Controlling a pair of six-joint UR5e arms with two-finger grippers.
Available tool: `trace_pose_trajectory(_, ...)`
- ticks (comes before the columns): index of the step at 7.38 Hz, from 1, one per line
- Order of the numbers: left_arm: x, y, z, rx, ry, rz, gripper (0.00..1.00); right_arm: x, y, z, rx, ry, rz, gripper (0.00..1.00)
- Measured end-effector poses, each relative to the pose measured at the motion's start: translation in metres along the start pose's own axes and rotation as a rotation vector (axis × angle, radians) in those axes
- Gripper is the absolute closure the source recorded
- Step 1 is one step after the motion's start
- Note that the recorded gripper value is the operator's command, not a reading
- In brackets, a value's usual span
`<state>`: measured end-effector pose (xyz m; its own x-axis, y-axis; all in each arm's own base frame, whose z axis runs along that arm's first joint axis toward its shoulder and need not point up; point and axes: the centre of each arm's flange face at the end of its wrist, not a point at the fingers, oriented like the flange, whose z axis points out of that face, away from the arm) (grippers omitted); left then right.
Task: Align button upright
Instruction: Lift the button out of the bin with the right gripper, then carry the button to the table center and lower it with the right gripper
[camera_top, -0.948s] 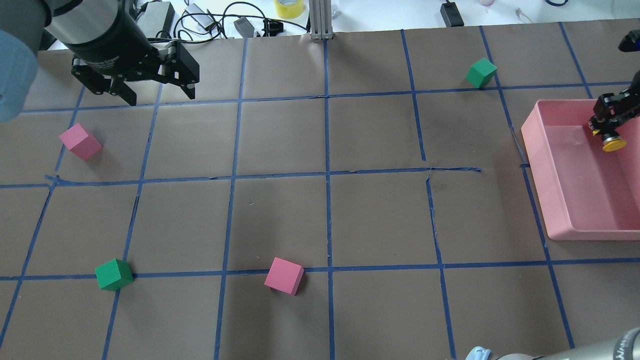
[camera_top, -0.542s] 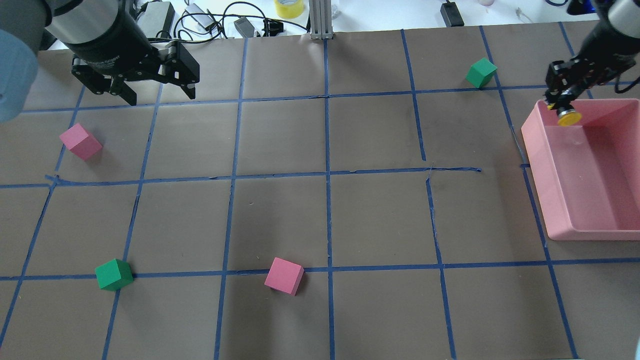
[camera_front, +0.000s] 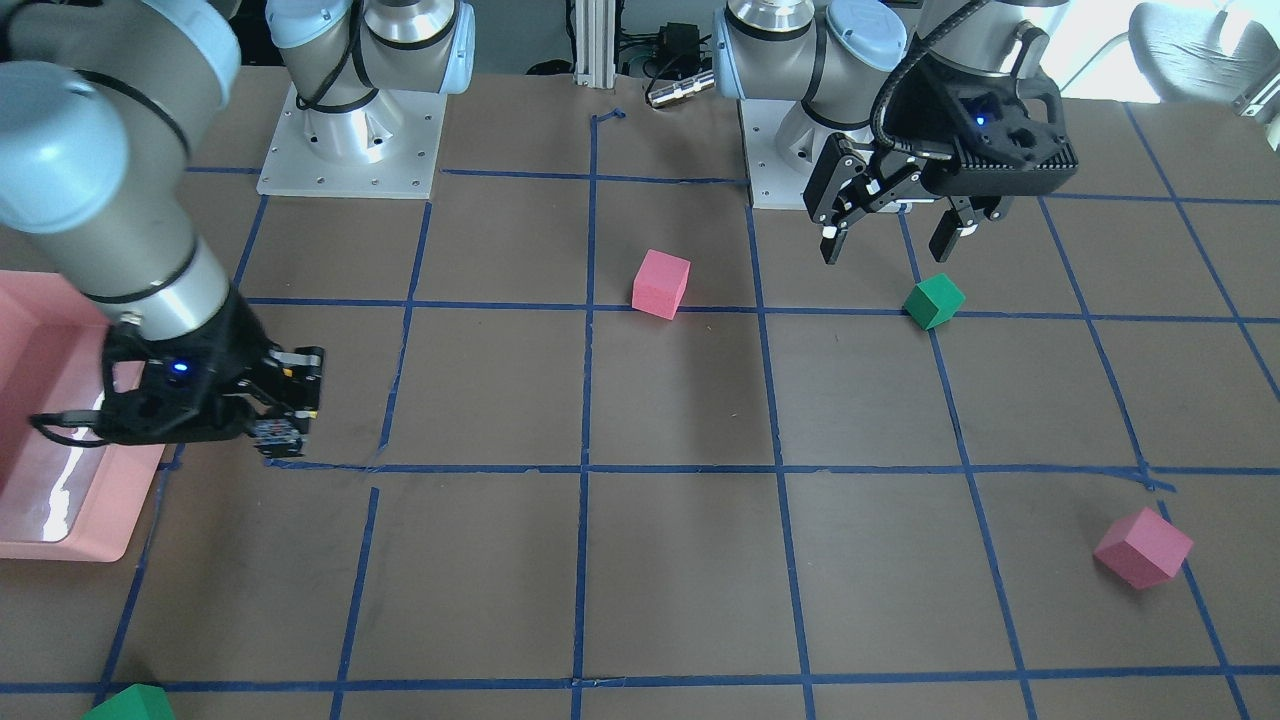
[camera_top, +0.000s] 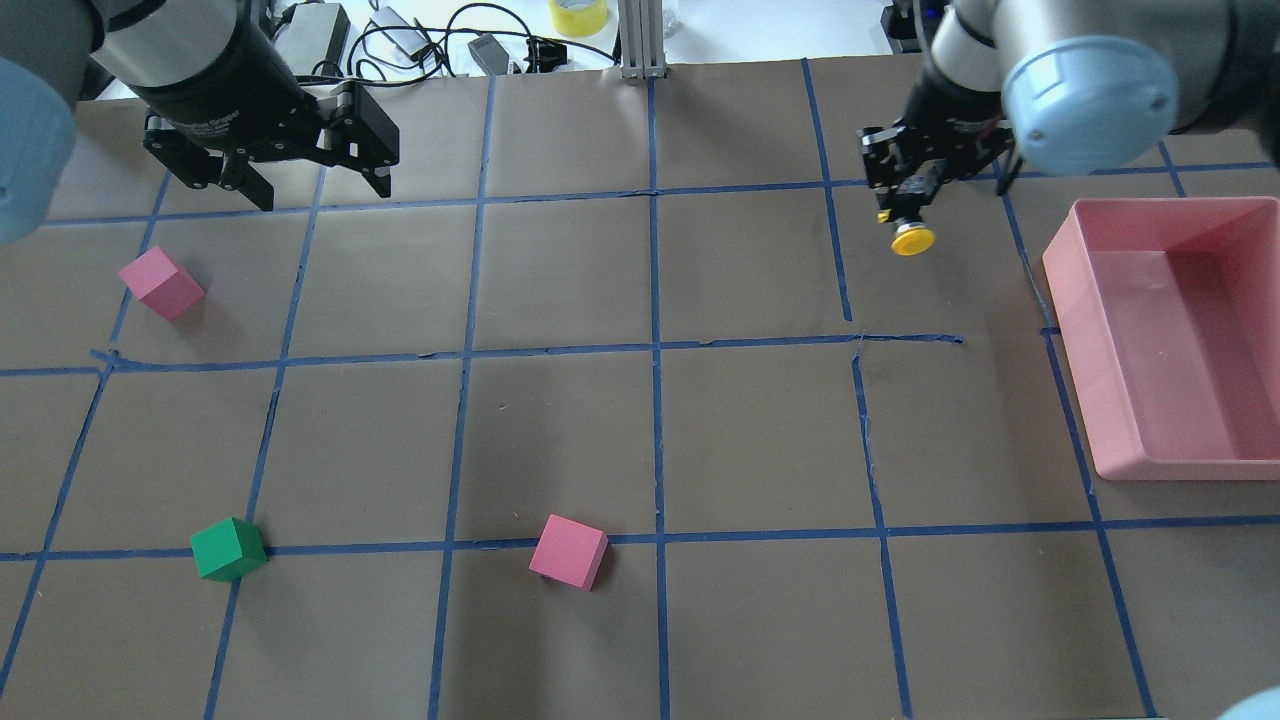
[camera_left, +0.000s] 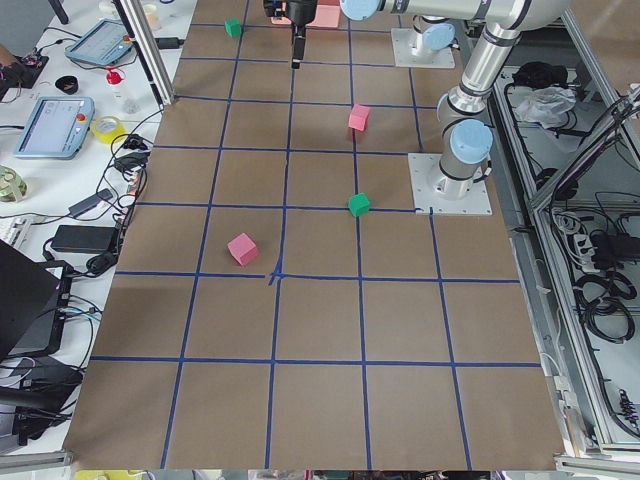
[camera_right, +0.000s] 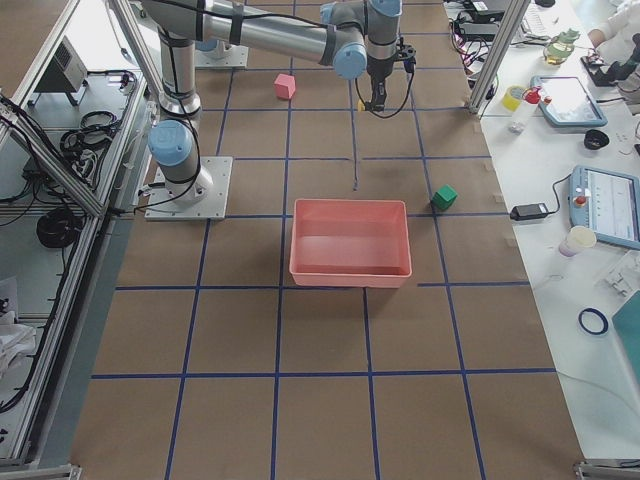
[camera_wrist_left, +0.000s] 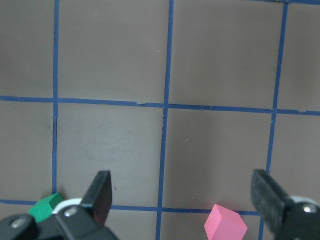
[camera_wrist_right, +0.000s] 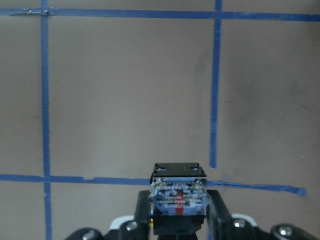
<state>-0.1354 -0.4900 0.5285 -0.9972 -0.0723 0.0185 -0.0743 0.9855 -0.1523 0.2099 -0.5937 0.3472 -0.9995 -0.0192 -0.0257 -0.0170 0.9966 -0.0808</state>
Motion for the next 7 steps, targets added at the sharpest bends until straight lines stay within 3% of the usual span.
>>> trace_pose_trajectory(3, 0.000, 0.000, 0.001, -0.001, -0.001, 0.002, 0.00, -0.098, 0.010, 0.063, 0.024, -0.027, 0.046, 1.00)
trace_pose_trajectory(7, 0.000, 0.000, 0.001, -0.001, -0.001, 0.003, 0.00, -0.165, 0.036, 0.101, 0.029, -0.042, 0.068, 1.00)
